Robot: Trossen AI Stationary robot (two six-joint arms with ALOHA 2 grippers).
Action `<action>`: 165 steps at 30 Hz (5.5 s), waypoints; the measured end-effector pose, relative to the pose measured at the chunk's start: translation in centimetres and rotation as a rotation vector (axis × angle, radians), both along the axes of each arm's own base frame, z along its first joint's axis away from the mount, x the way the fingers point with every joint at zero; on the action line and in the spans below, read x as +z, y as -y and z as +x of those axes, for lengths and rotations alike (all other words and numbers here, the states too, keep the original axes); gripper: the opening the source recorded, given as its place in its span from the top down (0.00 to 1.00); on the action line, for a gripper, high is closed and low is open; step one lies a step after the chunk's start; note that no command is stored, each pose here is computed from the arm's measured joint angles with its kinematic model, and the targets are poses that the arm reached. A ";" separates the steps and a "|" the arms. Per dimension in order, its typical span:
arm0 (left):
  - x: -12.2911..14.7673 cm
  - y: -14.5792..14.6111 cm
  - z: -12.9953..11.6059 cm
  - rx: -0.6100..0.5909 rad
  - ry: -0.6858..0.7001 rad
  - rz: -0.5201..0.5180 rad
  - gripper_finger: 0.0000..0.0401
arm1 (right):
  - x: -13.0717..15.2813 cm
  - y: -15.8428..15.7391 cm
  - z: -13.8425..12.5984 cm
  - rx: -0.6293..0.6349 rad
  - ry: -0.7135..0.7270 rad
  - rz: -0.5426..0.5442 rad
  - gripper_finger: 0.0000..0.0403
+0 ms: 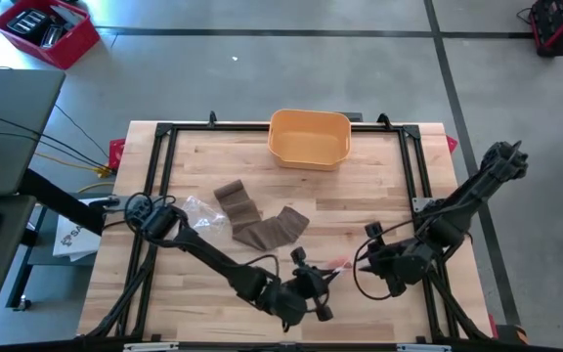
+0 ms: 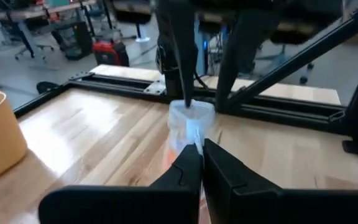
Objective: Roll bandage
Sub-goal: Close the bottom transparent zip bag, then put the bottom transparent zip bag into the orange bin
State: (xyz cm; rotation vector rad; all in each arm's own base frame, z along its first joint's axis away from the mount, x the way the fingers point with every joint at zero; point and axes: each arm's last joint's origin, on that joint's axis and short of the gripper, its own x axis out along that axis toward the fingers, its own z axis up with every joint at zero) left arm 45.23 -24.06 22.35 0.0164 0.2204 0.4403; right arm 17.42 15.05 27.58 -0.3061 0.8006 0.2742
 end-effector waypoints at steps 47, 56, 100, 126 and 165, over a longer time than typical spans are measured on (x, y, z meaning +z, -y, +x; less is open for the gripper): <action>0.6 2.4 -1.4 -0.046 -0.058 -0.029 1.00 | -1.8 -0.3 4.0 0.144 0.049 0.054 0.99; 0.6 2.5 -1.5 -0.044 -0.058 -0.026 1.00 | -2.7 0.4 3.1 0.096 -0.084 0.022 1.00; 0.5 2.5 -1.3 -0.124 -0.079 -0.083 1.00 | -2.5 -1.0 -1.5 0.040 0.137 0.149 0.62; 1.9 -1.7 -6.4 0.199 -0.362 -0.068 0.81 | -1.6 6.2 5.0 -0.179 0.030 -0.063 1.00; 0.9 -2.7 -12.6 0.441 -0.184 0.014 0.79 | 3.3 33.8 6.6 -1.288 0.101 0.362 1.00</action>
